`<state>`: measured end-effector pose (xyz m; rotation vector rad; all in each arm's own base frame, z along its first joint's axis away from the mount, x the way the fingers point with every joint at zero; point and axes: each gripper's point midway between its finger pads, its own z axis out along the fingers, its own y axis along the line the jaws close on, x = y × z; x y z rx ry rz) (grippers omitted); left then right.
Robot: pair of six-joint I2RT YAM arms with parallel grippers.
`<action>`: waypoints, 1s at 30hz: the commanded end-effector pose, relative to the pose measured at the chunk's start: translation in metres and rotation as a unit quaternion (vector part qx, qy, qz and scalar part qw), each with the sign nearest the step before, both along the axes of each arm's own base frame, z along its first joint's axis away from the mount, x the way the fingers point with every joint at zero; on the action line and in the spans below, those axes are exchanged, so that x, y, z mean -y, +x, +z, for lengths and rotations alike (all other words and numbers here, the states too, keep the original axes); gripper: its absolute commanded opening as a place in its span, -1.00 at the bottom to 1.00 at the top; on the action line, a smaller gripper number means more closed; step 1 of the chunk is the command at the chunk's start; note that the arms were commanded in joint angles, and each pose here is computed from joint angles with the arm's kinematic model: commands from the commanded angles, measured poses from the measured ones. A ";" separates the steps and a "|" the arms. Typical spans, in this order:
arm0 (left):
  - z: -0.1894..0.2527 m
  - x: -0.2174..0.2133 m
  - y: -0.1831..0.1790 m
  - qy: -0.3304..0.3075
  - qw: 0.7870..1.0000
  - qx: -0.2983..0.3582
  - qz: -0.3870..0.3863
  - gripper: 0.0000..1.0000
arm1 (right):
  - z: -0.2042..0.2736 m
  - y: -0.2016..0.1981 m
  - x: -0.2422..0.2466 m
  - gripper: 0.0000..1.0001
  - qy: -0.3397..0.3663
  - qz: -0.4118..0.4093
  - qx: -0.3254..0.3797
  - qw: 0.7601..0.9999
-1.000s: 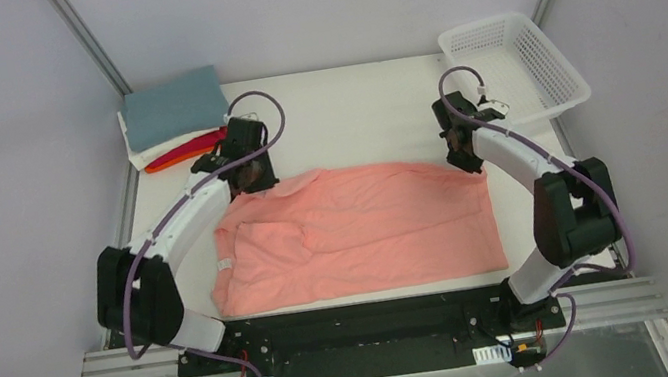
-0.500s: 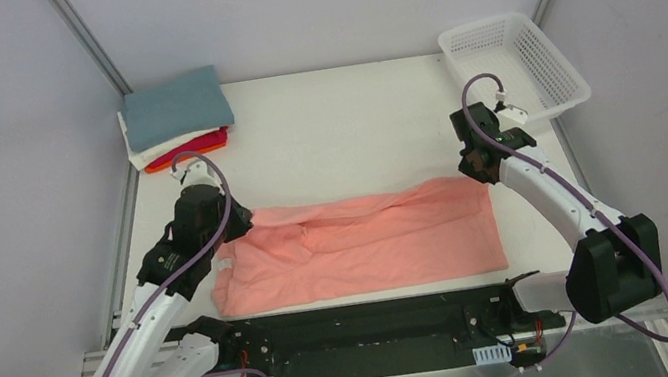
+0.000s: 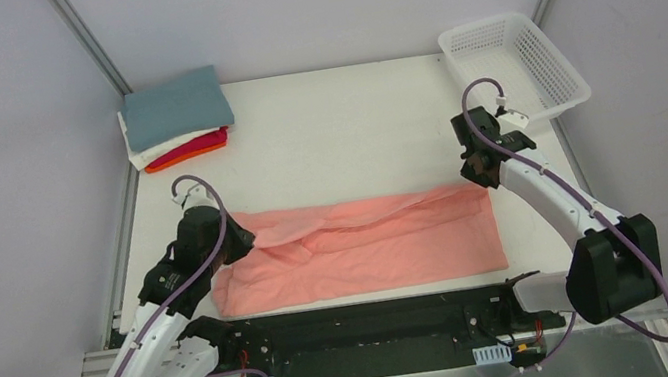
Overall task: Fold and stack the t-shirts
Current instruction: Fold the other side of the tshirt into a rectangle
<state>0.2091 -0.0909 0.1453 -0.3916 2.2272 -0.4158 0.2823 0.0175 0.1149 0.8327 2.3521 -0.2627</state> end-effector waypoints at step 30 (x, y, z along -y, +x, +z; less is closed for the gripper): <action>-0.022 0.045 0.033 -0.019 0.993 -0.108 -0.039 0.98 | 0.007 -0.019 -0.068 0.98 0.176 0.172 0.078 0.966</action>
